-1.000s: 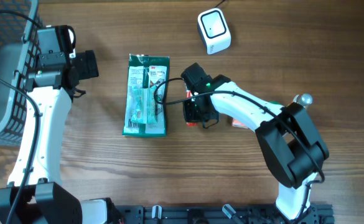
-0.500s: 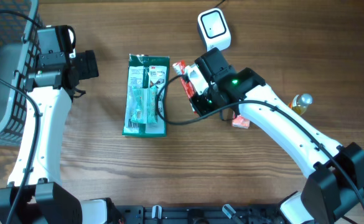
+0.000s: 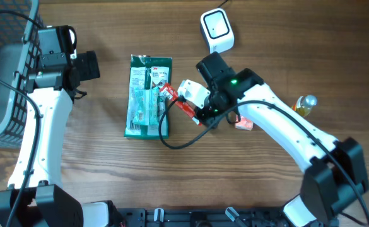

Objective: Scan the item barcode

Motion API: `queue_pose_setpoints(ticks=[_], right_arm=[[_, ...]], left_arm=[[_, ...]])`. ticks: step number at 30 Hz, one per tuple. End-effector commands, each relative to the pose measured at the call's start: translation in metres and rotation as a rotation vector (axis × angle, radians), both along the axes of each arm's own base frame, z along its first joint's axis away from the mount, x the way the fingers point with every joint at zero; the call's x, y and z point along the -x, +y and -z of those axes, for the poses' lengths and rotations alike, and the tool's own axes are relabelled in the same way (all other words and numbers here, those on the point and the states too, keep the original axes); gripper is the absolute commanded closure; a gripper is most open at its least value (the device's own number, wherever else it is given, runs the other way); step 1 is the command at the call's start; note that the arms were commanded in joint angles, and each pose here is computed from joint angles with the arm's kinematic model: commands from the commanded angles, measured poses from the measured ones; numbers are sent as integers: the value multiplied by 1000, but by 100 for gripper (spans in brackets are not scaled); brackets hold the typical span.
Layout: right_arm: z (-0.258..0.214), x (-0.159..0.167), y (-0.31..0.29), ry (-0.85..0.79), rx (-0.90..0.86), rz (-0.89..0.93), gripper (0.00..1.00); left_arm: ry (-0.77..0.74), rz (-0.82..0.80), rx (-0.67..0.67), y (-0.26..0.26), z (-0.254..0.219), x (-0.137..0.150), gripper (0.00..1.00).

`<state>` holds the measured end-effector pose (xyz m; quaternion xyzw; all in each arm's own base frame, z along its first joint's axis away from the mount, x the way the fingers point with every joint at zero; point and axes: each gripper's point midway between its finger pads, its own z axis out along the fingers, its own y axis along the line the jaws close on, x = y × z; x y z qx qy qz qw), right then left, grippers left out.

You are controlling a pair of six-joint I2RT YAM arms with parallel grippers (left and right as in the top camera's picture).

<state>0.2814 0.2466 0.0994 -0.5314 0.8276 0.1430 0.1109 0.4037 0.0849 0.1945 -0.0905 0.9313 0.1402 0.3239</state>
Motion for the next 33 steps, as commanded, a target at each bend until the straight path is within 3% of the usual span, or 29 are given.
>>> queue_pose_setpoints(ticks=[1,10,12,14,15,21,23,24,33], right_arm=[[29,9,7,74,13,-53,96],[89,32,51,133,-10,-257,95],[92,32,56,118,-9,-269,88],[92,28,58,105,-19,-265,68],[92,27,59,100,-22,-265,64],[63,12,71,59,-63,-205,57],[52,12,71,50,-73,-196,33],[51,14,69,57,-68,-195,28],[76,18,51,59,17,-179,35]], left_arm=[[-4,4,-7,1,-2,-1,0],[-4,4,-7,1,-2,-1,0],[-4,4,-6,0,-2,-1,0],[-4,4,-6,0,-2,-1,0],[-4,4,-7,1,-2,-1,0],[-4,4,-7,1,-2,-1,0],[-4,4,-7,1,-2,-1,0],[-4,4,-7,1,-2,-1,0],[-4,5,-7,0,-2,-1,0]])
